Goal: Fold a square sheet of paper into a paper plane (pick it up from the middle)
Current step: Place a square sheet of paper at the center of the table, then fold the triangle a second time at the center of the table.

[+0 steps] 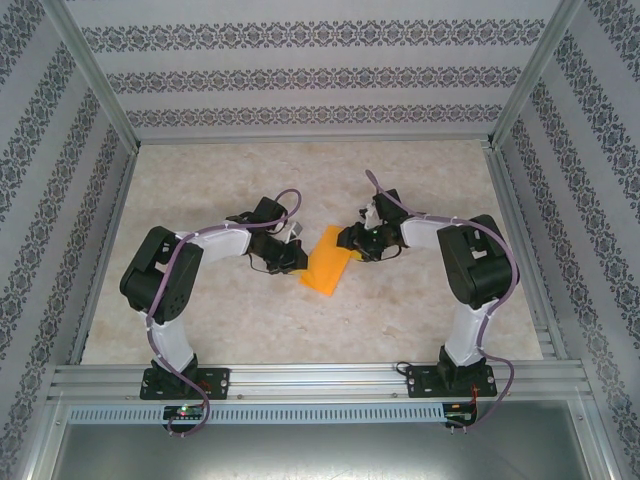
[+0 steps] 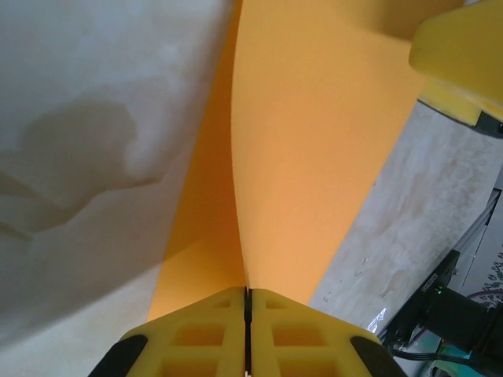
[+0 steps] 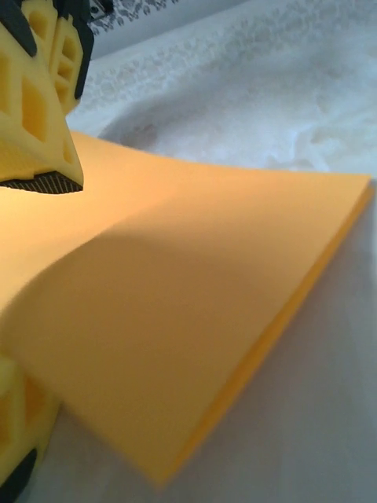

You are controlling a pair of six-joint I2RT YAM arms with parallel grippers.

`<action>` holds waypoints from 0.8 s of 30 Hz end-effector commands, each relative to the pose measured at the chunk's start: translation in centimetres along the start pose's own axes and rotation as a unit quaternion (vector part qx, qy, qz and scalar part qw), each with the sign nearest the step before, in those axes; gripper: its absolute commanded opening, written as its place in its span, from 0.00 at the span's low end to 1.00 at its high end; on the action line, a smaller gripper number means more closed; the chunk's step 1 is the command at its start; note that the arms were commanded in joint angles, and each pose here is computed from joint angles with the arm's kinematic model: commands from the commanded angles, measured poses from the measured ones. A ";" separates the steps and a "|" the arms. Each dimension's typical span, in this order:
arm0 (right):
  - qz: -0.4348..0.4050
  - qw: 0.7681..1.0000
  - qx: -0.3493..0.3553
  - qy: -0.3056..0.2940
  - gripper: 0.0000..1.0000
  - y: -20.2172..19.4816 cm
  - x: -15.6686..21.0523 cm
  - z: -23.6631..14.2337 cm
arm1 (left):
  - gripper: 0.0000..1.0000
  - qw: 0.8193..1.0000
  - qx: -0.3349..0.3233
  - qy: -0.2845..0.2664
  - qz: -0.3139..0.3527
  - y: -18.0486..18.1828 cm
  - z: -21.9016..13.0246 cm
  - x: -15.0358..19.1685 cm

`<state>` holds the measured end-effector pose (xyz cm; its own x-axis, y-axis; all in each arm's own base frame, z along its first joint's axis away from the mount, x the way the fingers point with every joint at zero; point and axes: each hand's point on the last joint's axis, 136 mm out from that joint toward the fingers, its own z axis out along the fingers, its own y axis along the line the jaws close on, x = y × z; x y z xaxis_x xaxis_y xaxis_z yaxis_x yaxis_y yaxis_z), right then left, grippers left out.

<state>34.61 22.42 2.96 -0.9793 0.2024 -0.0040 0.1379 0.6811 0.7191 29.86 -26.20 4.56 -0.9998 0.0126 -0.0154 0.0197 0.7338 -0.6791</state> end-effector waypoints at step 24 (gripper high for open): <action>-0.042 0.997 0.068 -0.001 0.20 0.0 0.0 0.0 | 0.11 0.999 -0.012 0.013 0.038 -1.4 1.2 -0.5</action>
<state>33.96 21.65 2.59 -0.9859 0.1606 -0.0478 0.0991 0.7888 0.6066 30.41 -27.77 5.09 -0.9974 0.0556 -0.0465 0.0724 0.7309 -0.6787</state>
